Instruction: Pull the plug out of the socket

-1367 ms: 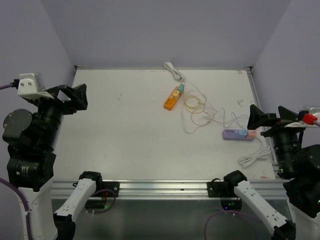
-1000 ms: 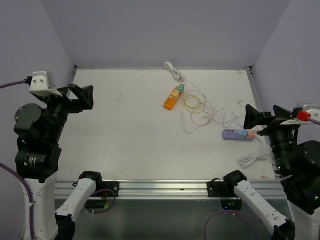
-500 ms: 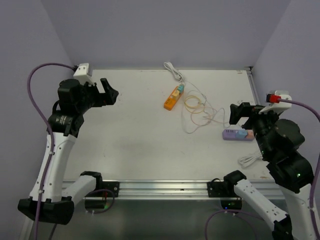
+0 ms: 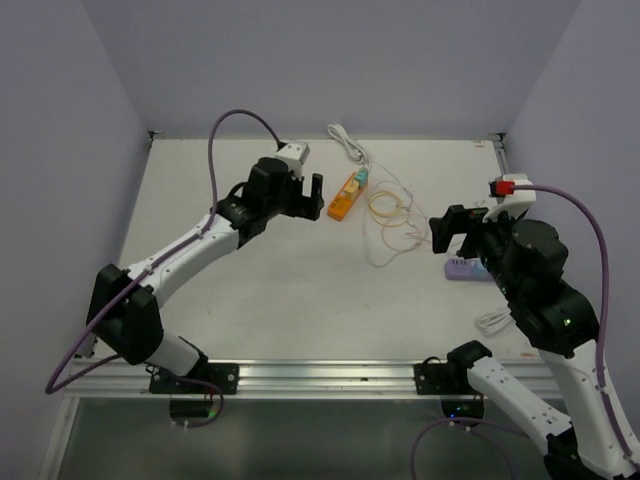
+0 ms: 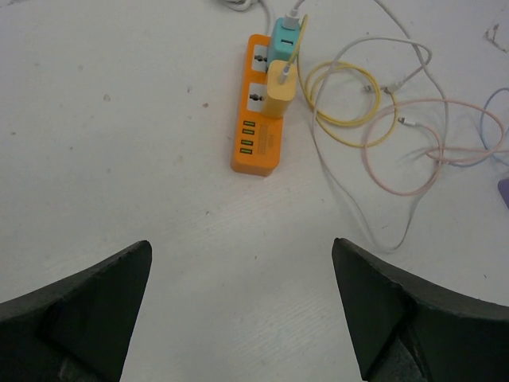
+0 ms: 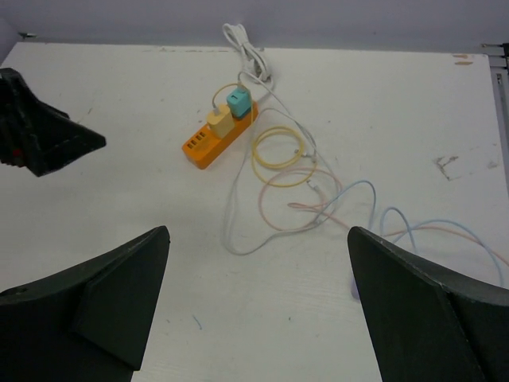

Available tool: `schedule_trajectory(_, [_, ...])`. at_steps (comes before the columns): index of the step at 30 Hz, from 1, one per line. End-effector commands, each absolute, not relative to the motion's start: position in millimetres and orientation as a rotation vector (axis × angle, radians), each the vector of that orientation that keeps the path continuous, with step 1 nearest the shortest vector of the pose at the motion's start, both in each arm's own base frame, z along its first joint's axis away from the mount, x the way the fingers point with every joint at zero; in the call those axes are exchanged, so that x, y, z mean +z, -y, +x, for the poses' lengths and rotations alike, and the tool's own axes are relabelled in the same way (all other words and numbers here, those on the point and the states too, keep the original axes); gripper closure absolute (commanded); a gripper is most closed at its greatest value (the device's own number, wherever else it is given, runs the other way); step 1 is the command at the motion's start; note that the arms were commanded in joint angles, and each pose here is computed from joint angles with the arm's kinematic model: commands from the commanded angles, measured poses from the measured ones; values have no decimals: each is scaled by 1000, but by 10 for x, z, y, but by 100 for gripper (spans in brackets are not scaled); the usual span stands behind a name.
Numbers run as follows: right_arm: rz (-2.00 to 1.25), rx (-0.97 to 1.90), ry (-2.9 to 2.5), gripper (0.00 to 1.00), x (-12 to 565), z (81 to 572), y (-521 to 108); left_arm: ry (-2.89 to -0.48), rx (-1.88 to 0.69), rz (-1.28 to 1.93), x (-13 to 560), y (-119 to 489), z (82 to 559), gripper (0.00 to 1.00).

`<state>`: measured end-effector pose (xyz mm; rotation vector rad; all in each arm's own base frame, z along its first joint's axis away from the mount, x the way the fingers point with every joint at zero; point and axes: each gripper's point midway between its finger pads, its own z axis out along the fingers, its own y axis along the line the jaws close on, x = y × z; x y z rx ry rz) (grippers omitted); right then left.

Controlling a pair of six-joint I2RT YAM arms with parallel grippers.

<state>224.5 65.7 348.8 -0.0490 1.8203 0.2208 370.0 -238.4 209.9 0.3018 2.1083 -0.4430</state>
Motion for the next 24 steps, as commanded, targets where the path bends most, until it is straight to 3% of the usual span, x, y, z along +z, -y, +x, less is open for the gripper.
schedule_trajectory(1, [-75, 301, -1800, 1, 3501, 2259, -797, -1877, -401, 339, 2249, 2722, 4023, 0])
schedule_trajectory(11, [-115, 356, -1804, 1, 3508, 2226, -899, -1883, -345, 502, 1175, 3401, 4267, 2])
schedule_trajectory(24, [-139, 343, -1807, 1, 3511, 2239, -904, -1933, -265, 442, 712, 3436, 4658, 13])
